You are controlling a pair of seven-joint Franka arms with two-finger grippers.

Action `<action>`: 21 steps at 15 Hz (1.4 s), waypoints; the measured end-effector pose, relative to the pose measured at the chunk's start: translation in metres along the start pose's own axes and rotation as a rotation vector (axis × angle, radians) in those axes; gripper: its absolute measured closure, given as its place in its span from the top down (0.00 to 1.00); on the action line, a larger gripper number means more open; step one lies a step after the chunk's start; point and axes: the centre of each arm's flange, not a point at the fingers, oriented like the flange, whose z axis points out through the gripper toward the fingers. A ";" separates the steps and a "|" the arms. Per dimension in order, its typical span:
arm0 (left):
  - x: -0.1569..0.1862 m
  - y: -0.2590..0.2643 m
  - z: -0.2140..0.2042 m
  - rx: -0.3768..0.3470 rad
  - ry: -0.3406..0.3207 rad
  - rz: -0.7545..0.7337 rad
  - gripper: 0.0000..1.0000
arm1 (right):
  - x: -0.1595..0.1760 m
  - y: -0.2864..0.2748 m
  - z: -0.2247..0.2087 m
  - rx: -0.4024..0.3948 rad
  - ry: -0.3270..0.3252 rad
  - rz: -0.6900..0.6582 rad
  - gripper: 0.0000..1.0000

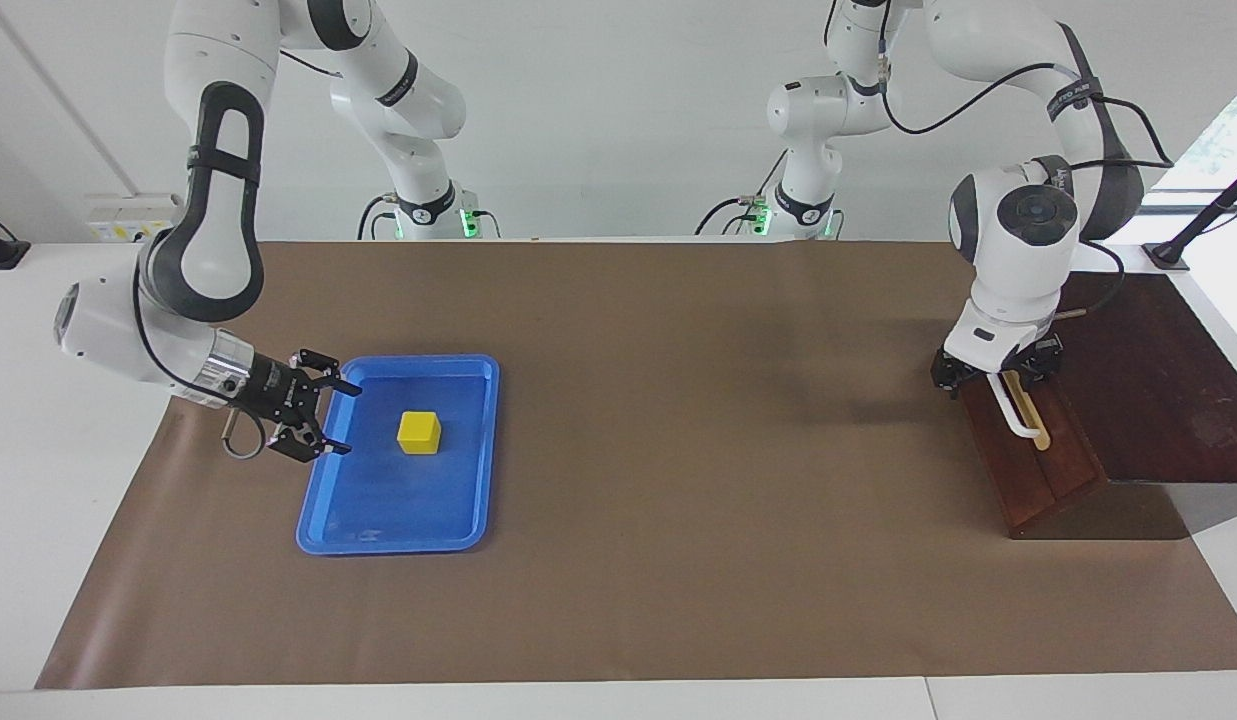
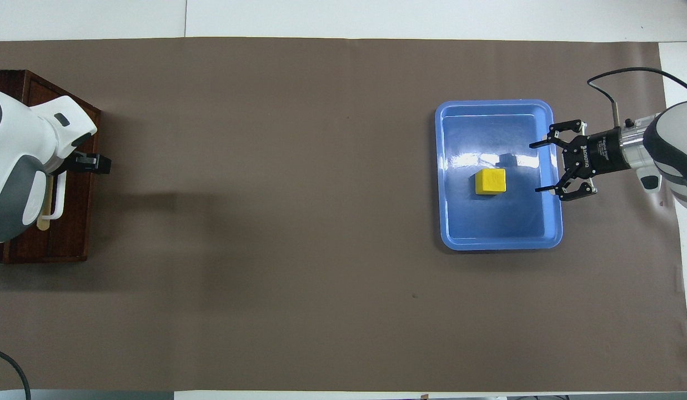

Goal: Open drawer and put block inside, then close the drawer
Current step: 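Pull the drawer open with the left gripper while the right gripper reaches the cube, then pull the drawer farther open with the left gripper while the right gripper grasps the cube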

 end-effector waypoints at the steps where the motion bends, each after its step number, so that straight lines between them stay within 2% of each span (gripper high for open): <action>1: -0.001 0.000 0.003 -0.002 0.005 0.000 1.00 | 0.002 0.003 0.005 0.002 -0.017 -0.004 1.00; 10: 0.006 0.012 0.034 -0.018 0.020 -0.005 1.00 | 0.019 0.019 0.041 0.037 -0.039 0.030 1.00; 13: 0.009 0.022 0.030 -0.021 0.030 -0.050 1.00 | 0.015 0.019 0.052 0.053 -0.042 0.032 1.00; 18: 0.014 0.070 0.014 -0.030 0.054 -0.096 1.00 | -0.008 0.015 0.082 0.075 -0.039 0.021 1.00; 21: 0.015 0.086 0.009 -0.032 0.058 -0.109 1.00 | -0.007 0.016 0.086 0.083 -0.027 0.027 1.00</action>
